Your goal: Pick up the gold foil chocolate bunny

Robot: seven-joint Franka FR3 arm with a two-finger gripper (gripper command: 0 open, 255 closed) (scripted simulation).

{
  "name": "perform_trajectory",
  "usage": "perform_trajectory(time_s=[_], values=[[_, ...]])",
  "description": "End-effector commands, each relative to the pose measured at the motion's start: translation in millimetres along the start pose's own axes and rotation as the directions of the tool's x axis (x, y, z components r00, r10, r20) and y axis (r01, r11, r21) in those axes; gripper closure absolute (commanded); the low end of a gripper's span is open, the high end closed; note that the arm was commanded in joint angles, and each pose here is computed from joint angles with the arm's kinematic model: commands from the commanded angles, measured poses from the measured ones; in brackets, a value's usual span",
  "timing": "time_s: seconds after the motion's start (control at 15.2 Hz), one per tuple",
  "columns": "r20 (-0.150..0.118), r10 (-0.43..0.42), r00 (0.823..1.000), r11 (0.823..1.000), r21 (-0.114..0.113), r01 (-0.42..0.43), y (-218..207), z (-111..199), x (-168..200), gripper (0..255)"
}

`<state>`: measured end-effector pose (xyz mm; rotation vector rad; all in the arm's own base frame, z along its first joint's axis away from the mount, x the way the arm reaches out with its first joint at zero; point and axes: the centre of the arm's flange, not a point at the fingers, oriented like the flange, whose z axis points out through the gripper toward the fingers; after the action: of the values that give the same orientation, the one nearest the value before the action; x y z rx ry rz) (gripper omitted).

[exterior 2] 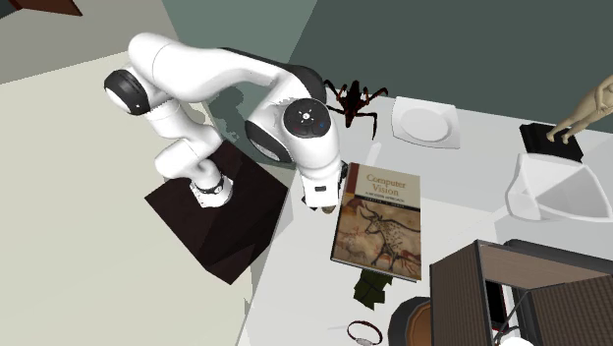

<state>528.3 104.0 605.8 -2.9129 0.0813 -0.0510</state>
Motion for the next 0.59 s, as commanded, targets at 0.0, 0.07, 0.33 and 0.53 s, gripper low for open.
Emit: perform_trajectory(time_s=[0.0,0.07,0.33,0.53], values=[[0.0,0.0,1.0,1.0,0.0,0.0,-2.0,-10.6,0.1,255],[0.0,0.0,1.0,1.0,0.0,0.0,-3.2,-15.7,0.2,255],[0.0,0.0,1.0,1.0,0.0,0.0,-8.0,-36.3,0.8,255],[0.0,0.0,1.0,1.0,0.0,0.0,-11.5,-51.7,1.3,255]])
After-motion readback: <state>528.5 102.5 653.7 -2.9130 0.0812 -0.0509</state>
